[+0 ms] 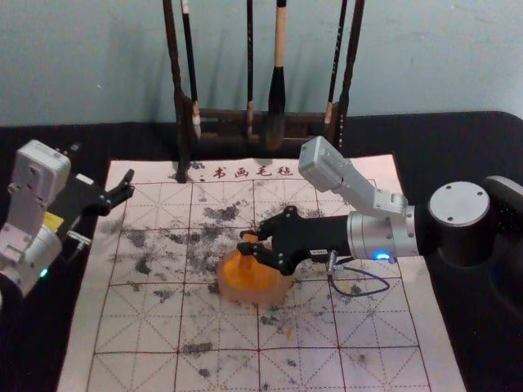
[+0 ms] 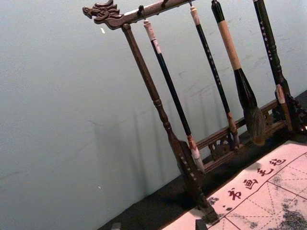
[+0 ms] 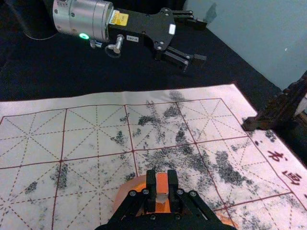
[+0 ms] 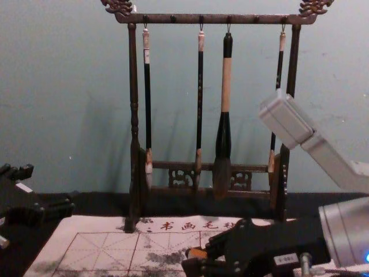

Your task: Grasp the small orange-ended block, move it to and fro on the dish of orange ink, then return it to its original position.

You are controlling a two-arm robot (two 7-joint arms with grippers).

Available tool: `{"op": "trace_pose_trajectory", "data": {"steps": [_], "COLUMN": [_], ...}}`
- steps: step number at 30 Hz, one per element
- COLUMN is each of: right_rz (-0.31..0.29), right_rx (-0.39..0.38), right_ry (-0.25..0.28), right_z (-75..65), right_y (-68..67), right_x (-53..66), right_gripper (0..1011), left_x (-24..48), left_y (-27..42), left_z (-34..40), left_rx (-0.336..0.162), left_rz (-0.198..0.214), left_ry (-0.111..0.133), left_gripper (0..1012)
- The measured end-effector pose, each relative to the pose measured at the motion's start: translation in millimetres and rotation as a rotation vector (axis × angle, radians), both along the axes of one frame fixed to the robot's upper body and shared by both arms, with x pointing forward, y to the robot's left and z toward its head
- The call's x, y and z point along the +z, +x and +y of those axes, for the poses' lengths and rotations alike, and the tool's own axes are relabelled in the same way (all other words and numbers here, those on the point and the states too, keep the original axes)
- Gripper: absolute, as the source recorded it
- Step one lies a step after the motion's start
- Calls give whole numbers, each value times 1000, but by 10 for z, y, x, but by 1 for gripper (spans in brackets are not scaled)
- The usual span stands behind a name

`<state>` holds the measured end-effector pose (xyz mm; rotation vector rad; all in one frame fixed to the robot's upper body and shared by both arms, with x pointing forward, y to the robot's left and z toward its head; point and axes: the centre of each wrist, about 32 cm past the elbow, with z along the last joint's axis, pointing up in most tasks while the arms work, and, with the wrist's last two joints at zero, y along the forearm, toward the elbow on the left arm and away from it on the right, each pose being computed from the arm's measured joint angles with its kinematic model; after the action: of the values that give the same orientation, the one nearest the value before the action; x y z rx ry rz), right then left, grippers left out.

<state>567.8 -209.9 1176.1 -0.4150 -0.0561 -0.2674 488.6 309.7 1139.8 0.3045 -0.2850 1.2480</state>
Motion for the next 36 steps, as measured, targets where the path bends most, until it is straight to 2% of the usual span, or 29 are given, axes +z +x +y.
{"op": "trace_pose_trajectory", "data": {"steps": [20, 24, 36], "right_rz": [-18, -26, -77], "right_rx": [-18, -17, -28], "right_ry": [-2, 5, 58], "right_z": [-73, -87, -233], "right_y": [3, -8, -90], "right_x": [40, 77, 313], "right_gripper": [149, 149, 149], "left_x": [0, 0, 0], "left_y": [0, 0, 0], "left_z": [0, 0, 0], "left_rx": [0, 0, 0], "left_rz": [0, 0, 0], "left_ry": [0, 0, 0], "left_gripper": [1001, 1001, 1001]}}
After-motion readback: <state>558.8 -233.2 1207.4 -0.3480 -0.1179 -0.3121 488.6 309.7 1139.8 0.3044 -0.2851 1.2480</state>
